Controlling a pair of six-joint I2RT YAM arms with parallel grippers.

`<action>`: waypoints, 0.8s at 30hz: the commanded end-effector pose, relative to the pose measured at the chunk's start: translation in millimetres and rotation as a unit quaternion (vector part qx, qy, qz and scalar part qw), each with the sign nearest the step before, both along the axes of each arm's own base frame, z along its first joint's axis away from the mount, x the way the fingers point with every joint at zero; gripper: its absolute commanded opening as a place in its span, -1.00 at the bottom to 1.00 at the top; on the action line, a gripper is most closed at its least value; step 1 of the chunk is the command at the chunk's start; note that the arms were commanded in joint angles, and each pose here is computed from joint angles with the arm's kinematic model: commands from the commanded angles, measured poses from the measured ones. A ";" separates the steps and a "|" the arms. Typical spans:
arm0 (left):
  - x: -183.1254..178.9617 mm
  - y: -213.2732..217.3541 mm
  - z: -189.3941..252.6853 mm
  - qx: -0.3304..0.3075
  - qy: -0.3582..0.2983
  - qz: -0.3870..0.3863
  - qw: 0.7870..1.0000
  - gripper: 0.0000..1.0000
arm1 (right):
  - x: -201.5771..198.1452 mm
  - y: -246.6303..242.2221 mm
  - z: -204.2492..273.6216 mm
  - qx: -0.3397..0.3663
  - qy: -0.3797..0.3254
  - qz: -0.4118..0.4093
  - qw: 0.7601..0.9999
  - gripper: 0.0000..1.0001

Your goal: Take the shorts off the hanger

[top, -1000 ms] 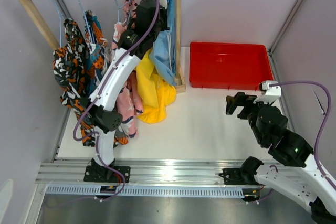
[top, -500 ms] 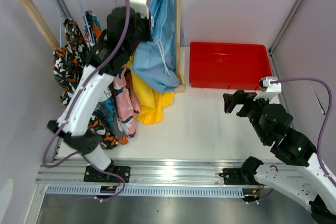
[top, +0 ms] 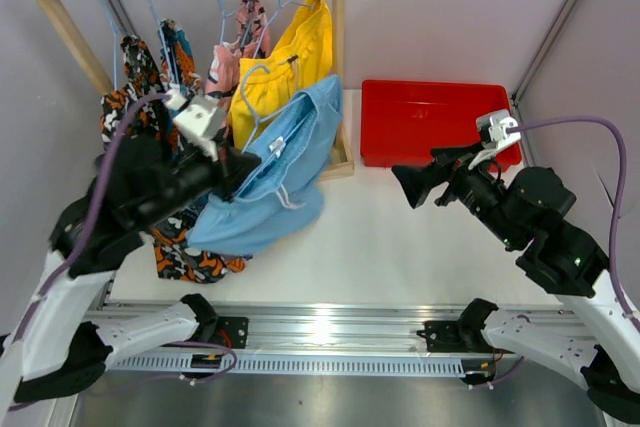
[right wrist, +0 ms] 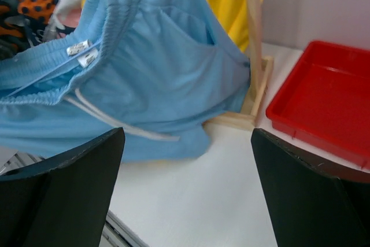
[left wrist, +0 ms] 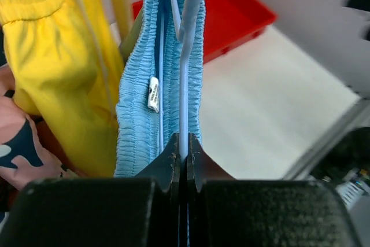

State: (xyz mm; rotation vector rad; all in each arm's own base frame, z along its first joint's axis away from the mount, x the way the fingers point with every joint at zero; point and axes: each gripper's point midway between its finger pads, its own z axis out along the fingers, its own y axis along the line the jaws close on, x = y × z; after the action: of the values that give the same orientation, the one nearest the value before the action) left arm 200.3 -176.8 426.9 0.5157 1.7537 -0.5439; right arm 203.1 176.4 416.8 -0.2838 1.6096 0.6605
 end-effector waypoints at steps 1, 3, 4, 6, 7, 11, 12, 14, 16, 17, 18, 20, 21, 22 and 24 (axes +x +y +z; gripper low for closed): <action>-59.2 -9.0 62.8 -0.104 -0.038 -0.121 0.986 -1.00 | -10.7 19.1 48.2 0.004 -0.064 0.067 0.996 0.99; -81.9 1.3 97.0 -0.128 -0.052 -0.145 0.980 -1.00 | -14.2 20.9 62.6 -0.005 -0.072 0.079 0.994 0.99; -81.2 -6.3 96.7 -0.123 -0.039 -0.157 0.979 -1.00 | -12.0 21.7 65.6 -0.009 -0.075 0.078 0.994 0.99; -102.0 0.4 123.4 -0.146 -0.054 -0.186 0.970 -1.00 | -6.5 24.5 71.8 -0.016 -0.086 0.074 0.993 0.99; -104.5 -0.2 128.4 -0.154 -0.059 -0.191 0.968 -1.00 | -5.5 23.6 77.4 -0.013 -0.093 0.070 0.993 0.99; -114.0 -0.7 128.9 -0.162 -0.059 -0.211 0.962 -1.00 | 0.5 24.8 85.2 -0.011 -0.111 0.061 0.992 0.99; -115.2 -2.0 127.5 -0.161 -0.056 -0.216 0.961 -1.00 | 2.9 26.5 86.1 -0.010 -0.115 0.059 0.992 0.99; -115.9 -3.0 126.5 -0.161 -0.055 -0.219 0.961 -1.00 | 8.9 29.1 85.7 -0.007 -0.118 0.051 0.992 0.99; -116.6 -4.7 125.2 -0.159 -0.055 -0.225 0.960 -1.00 | 12.8 35.3 81.6 -0.005 -0.115 0.055 0.992 0.99; -114.7 -7.6 121.2 -0.155 -0.049 -0.226 0.960 -1.00 | 13.6 37.4 84.9 0.002 -0.121 0.056 0.991 0.99; -115.8 -8.1 120.8 -0.155 -0.050 -0.230 0.959 -1.00 | 15.6 40.3 84.2 0.003 -0.119 0.057 0.991 0.99; -114.1 -10.3 117.9 -0.154 -0.047 -0.231 0.960 -1.00 | 17.8 45.4 84.5 0.010 -0.121 0.062 0.991 0.99; -113.6 -11.1 115.3 -0.153 -0.045 -0.231 0.960 -1.00 | 19.6 48.9 82.5 0.010 -0.119 0.064 0.991 0.99; -114.0 -11.1 115.4 -0.154 -0.046 -0.232 0.959 -1.00 | 19.9 50.8 81.7 0.014 -0.117 0.067 0.991 0.98; -112.6 -12.7 111.9 -0.153 -0.045 -0.233 0.959 -1.00 | 20.1 59.0 76.9 0.017 -0.117 0.082 0.990 0.67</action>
State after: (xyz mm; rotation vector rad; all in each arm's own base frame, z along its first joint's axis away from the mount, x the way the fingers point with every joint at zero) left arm 92.9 -186.4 514.7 0.7332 1.5361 -1.0355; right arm 224.9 224.7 480.1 -0.4564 1.4297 0.6891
